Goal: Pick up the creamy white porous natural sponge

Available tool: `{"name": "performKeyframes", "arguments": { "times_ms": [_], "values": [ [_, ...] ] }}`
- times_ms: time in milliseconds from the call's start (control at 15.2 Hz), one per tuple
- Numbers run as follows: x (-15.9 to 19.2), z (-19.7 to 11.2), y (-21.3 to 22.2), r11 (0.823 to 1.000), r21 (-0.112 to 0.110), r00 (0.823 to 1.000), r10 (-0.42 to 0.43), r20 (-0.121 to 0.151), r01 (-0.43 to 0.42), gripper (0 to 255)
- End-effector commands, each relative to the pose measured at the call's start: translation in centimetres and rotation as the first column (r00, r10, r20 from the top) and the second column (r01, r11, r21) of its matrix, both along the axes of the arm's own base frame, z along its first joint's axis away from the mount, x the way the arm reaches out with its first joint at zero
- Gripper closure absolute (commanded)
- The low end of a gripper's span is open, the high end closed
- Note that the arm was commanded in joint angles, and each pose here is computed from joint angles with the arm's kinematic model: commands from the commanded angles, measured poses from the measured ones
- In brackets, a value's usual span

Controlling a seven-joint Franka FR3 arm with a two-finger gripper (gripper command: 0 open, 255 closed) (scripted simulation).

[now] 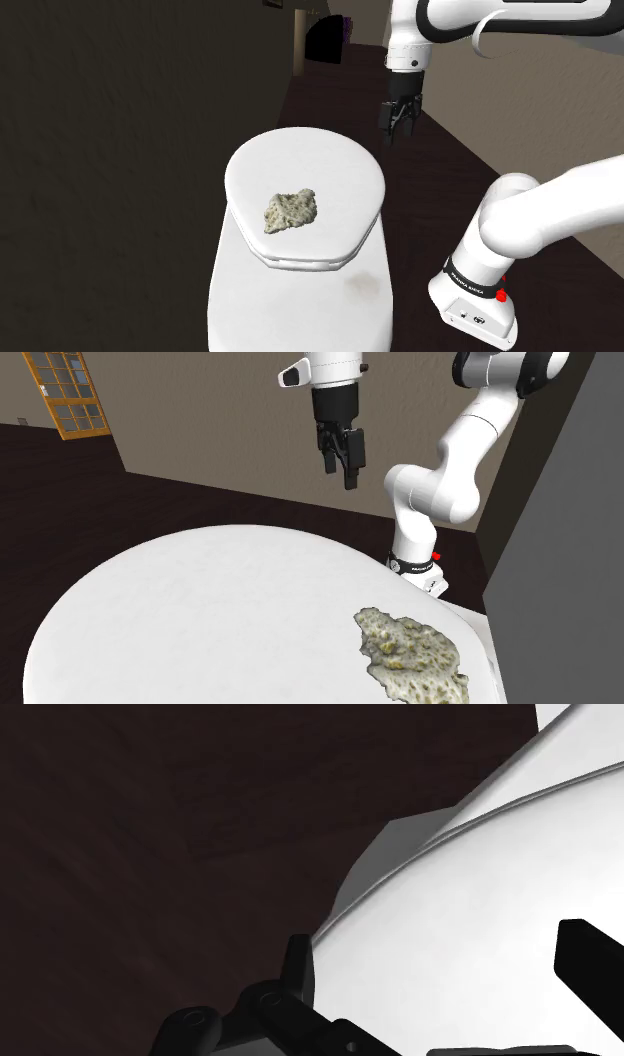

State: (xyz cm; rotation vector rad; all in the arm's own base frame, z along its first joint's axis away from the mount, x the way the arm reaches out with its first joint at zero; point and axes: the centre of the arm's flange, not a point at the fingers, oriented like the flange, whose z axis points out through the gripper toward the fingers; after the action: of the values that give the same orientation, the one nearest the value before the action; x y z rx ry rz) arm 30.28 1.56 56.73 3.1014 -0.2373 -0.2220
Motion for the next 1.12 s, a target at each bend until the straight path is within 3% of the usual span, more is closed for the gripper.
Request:
{"name": "performKeyframes", "arguments": {
  "times_ms": [0, 264, 528, 792, 1056],
  "values": [
    [0.0, 0.0, 0.0, 1.0, 0.0, 1.0, 0.0, 0.0, 0.0, 0],
    [1.1, -1.0, 5.3, 0.988, -0.037, 0.988, -0.151, -0.023, 0.15, 0],
    [3.0, -2.3, 10.4, 0.952, -0.078, 0.953, -0.299, -0.039, 0.296, 0],
    [5.6, -3.7, 15.0, 0.893, -0.12, 0.896, -0.441, -0.049, 0.433, 0],
    [8.8, -5.4, 19.2, 0.813, -0.163, 0.818, -0.573, -0.053, 0.559, 0]
  ]
}}
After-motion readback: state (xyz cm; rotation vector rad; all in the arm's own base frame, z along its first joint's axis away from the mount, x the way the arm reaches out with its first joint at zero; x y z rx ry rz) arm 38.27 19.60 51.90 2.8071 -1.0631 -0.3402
